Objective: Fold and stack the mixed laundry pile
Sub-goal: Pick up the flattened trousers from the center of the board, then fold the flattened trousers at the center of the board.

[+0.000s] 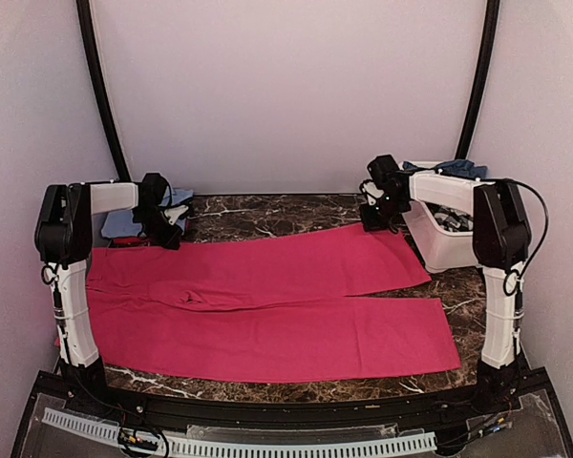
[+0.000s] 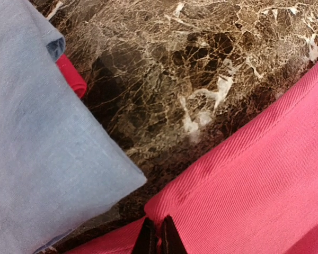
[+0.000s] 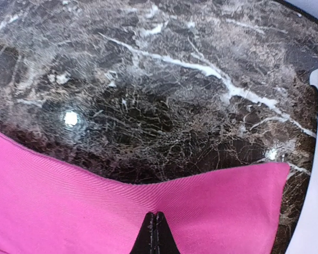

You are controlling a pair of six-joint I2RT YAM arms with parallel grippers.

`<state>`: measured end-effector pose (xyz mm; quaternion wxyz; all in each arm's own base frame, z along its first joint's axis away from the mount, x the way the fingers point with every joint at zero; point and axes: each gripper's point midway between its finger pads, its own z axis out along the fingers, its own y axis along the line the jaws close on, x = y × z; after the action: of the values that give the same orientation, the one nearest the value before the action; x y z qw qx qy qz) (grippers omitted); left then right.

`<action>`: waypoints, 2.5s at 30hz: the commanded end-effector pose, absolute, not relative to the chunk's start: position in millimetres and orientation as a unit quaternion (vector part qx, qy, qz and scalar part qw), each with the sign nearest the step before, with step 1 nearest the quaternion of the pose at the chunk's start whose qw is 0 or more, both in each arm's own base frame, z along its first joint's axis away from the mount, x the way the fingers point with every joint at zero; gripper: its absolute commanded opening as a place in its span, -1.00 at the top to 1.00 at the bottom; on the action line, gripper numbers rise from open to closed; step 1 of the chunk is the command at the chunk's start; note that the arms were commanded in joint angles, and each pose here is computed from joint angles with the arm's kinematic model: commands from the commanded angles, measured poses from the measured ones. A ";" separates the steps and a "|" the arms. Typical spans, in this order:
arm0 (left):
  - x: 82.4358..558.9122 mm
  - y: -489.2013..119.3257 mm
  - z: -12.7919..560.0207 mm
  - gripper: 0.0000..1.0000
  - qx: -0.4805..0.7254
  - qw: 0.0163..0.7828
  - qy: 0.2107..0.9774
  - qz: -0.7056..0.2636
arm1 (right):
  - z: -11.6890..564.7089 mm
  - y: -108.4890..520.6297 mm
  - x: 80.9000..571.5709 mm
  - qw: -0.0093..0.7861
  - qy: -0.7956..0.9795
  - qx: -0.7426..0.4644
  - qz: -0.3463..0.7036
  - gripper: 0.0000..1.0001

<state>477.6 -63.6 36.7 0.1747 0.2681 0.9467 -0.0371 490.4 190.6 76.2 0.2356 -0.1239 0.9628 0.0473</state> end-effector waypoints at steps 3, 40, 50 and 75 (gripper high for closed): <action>480.3 -67.7 114.3 1.00 0.257 0.260 0.931 0.007 | 158.3 194.8 489.0 0.312 0.940 -0.105 0.092 1.00; 171.1 -104.7 147.3 1.00 0.438 0.019 0.892 0.111 | 127.9 179.0 194.6 0.165 0.972 -0.059 0.157 1.00; 139.8 -122.4 140.9 0.58 0.475 -0.009 0.879 0.031 | 166.1 224.4 253.3 0.225 0.951 -0.141 0.157 -0.34; 298.4 -294.2 127.6 -0.17 0.477 0.239 0.840 -0.099 | 74.5 303.7 351.8 0.126 0.947 -0.260 0.142 -0.52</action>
<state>300.0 -273.6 130.9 0.2168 0.4641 0.8577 -0.0440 362.5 300.1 98.2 0.1551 -0.2476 0.9427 0.1608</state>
